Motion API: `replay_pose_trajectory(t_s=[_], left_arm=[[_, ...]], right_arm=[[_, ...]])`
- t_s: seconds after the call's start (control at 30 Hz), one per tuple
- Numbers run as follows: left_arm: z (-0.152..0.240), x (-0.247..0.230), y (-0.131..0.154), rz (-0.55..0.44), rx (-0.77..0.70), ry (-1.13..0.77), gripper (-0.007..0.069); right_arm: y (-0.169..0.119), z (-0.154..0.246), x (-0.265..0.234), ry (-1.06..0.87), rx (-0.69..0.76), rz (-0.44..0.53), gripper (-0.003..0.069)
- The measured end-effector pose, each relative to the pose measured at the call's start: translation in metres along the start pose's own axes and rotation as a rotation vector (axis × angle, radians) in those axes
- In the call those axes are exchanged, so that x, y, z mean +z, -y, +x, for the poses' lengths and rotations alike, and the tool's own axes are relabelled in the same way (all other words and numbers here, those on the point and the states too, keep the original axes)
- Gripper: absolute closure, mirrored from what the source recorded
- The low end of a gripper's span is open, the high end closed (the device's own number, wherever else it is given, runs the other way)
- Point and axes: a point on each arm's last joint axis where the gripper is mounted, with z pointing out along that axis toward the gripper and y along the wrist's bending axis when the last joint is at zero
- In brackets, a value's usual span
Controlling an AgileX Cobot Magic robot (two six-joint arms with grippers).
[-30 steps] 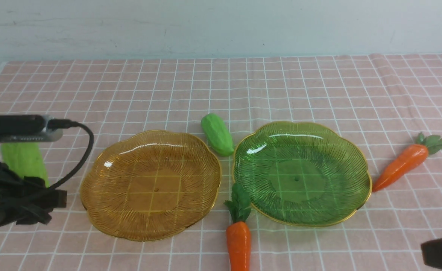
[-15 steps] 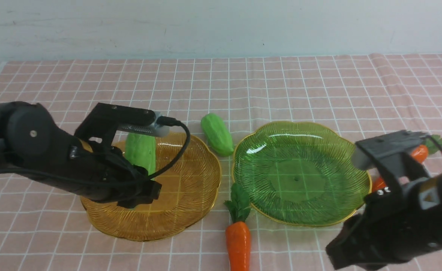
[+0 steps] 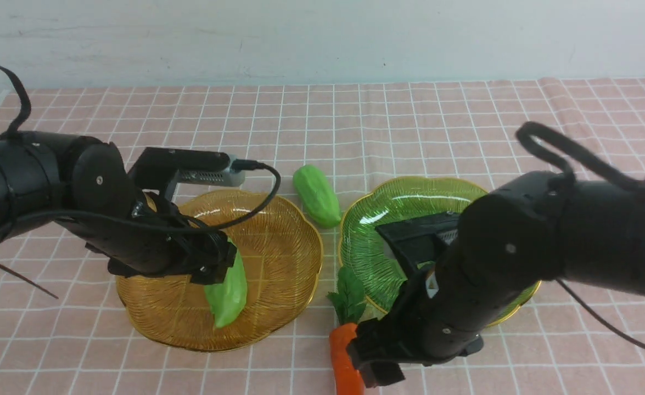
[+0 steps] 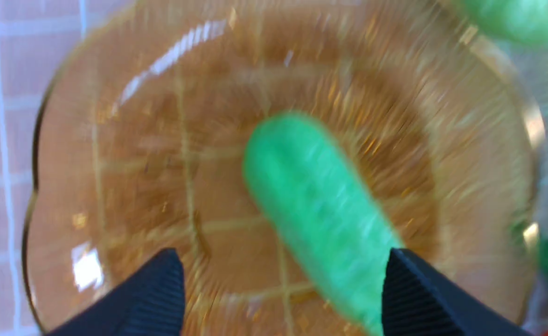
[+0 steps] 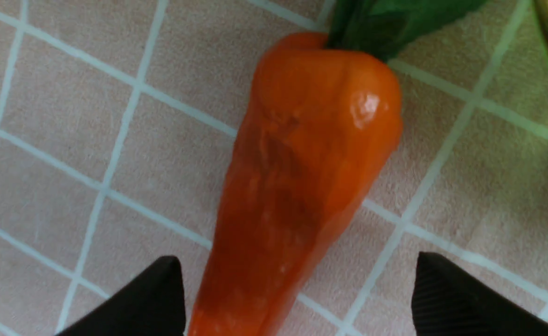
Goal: Put different types of vegetables on the plate.
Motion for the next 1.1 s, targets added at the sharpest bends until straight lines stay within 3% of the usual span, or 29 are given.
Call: replay_pose_trajectory(t_s=[0.07, 0.17, 0.23, 0.3, 0.57, 0.73, 0.9, 1.1], left_arm=[[-0.018, -0.010, 0.006, 0.032, -0.001, 0.056, 0.0137], [-0.033, -0.013, 0.011, 0.051, -0.006, 0.082, 0.0146], [-0.044, -0.012, 0.016, 0.069, -0.008, 0.086, 0.0146], [-0.057, -0.006, 0.024, 0.087, 0.004, 0.086, 0.0146], [-0.093, 0.034, 0.065, 0.139, 0.076, 0.059, 0.0146], [-0.111, 0.066, 0.080, 0.160, 0.085, 0.034, 0.0146], [-0.119, 0.097, 0.086, 0.161, 0.075, 0.000, 0.0146], [-0.125, 0.120, 0.088, 0.158, 0.041, -0.018, 0.0146]], right_arm=[[0.000, -0.004, 0.013, -0.014, 0.001, 0.008, 0.0074], [0.000, -0.006, 0.018, -0.021, -0.012, 0.022, 0.0134], [0.001, -0.006, 0.018, -0.022, -0.022, 0.031, 0.0253], [0.002, -0.004, 0.017, -0.041, -0.031, 0.045, 0.0427], [0.006, 0.005, -0.071, 0.085, -0.087, 0.094, 0.0402], [0.055, -0.006, -0.118, 0.233, 0.017, 0.166, 0.0402], [0.099, -0.019, -0.122, 0.288, 0.144, 0.193, 0.0402], [0.139, -0.035, -0.113, 0.354, 0.256, 0.158, 0.0391]])
